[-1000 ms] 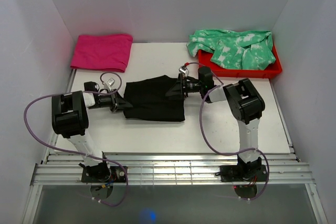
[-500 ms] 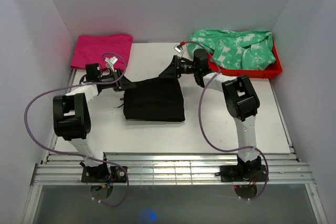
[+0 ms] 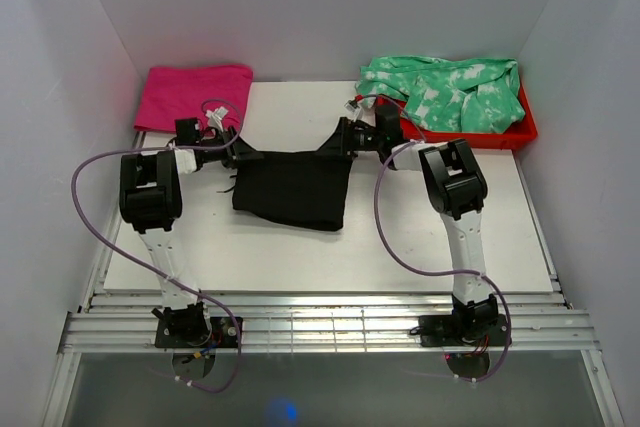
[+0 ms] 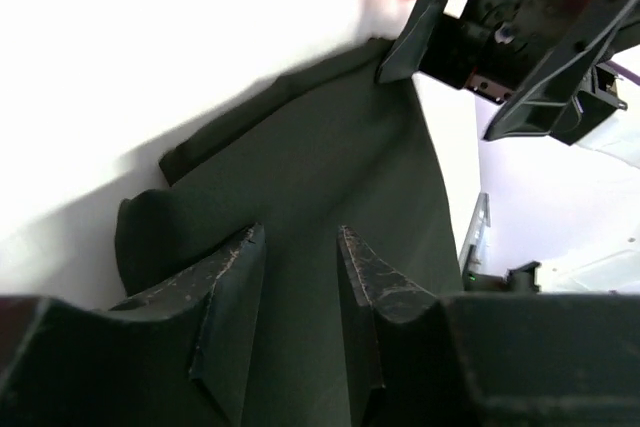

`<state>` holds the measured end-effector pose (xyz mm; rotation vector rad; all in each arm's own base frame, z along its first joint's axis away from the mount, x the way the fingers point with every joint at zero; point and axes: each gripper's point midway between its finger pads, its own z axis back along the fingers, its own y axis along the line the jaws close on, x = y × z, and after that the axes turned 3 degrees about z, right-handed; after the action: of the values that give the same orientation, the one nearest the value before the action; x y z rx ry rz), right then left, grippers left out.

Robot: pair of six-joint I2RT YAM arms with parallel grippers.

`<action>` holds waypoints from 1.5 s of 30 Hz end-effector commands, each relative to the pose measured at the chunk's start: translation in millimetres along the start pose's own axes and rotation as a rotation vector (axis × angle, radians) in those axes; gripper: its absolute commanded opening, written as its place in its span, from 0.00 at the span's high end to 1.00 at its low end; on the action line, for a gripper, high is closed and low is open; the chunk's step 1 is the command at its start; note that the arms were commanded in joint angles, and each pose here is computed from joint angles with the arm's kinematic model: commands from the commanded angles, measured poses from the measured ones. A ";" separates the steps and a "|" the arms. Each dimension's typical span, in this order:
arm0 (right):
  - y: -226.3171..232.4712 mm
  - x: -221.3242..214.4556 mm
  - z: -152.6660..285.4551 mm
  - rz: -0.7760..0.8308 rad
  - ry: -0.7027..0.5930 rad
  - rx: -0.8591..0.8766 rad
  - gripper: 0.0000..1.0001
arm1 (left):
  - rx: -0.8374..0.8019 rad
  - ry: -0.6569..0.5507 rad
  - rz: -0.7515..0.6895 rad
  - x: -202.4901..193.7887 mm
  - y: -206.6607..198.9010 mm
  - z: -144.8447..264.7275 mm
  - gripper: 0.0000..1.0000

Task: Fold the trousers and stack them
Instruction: Fold the trousers, then neatly place the folded trousers to the corner

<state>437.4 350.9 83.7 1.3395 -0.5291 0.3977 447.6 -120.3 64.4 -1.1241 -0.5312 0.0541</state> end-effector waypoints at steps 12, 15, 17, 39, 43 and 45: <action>125.9 63.5 -1.7 0.861 0.148 -0.495 0.09 | 0.065 -0.294 -0.064 18.4 -79.2 133.3 0.16; 135.8 23.6 -36.0 0.960 0.256 -0.545 0.07 | 0.134 -0.261 -0.061 -1.8 -70.7 138.8 0.07; 128.4 2.2 -52.4 1.017 0.323 -0.588 0.07 | 0.215 -0.292 -0.050 -2.3 -60.1 149.1 0.03; 62.1 -135.6 -152.3 1.357 0.594 -0.667 0.19 | 0.209 -0.454 0.174 -20.3 -22.1 211.0 0.02; 43.1 -150.8 -151.5 1.353 0.640 -0.669 0.38 | 0.223 -0.447 0.145 -22.1 -22.8 212.0 0.02; 38.6 -154.8 -150.6 1.338 0.648 -0.666 0.74 | 0.197 -0.404 0.181 -33.8 -25.6 207.2 0.02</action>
<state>311.3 521.9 40.8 0.0357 -0.9199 1.5062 331.6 39.2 129.2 -0.9538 -0.7604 0.5422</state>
